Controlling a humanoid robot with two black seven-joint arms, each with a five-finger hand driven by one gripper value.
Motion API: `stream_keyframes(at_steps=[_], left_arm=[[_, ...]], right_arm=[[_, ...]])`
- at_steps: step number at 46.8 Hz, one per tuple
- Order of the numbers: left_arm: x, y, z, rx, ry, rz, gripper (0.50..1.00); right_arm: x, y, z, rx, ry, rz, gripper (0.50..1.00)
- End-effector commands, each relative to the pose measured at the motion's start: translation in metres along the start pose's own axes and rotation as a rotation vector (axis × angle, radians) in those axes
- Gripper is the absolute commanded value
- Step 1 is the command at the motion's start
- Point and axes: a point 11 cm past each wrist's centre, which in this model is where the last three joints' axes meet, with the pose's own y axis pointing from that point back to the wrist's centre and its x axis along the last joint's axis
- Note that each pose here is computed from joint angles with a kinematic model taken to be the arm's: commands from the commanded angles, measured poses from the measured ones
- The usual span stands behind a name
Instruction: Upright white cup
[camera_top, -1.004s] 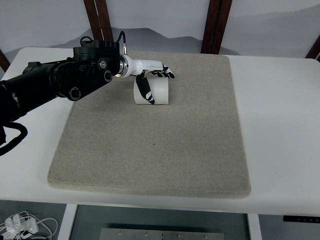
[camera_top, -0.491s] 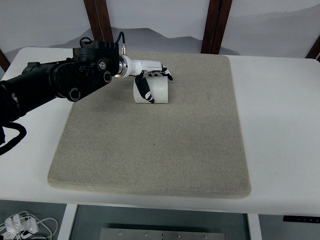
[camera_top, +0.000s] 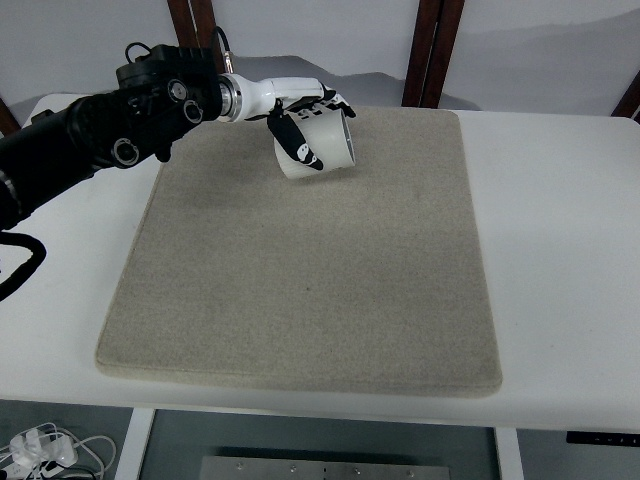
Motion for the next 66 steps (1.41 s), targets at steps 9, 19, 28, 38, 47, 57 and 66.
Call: stream_keyframes(at_steps=[9, 19, 28, 38, 47, 57, 66], left_arm=[[0.018, 0.018, -0.01, -0.119, 0.265, 0.045, 0.5], [0.027, 0.03, -0.031, -0.229, 0.412, 0.105, 0.5], [0.019, 0.037, -0.046, -0.362, 0.507, 0.163, 0.5], [0.002, 0.045, -0.069, -0.48, 0.671, 0.246, 0.5], [-0.016, 0.047, -0.09, -0.469, 0.739, 0.268, 0.5], [-0.031, 0.048, -0.105, -0.44, 0.77, 0.274, 0.5], [-0.03, 0.053, -0.124, -0.399, 0.784, 0.326, 0.5]], right_arm=[[0.0, 0.0, 0.0, -0.001, 0.0, 0.0, 0.952], [0.0, 0.0, 0.0, 0.001, 0.0, 0.0, 0.952], [0.0, 0.0, 0.0, 0.001, 0.0, 0.0, 0.952], [0.0, 0.0, 0.0, 0.001, 0.0, 0.0, 0.952], [0.0, 0.0, 0.0, 0.001, 0.0, 0.0, 0.952], [0.0, 0.0, 0.0, 0.001, 0.0, 0.0, 0.952], [0.0, 0.0, 0.0, 0.001, 0.0, 0.0, 0.952]])
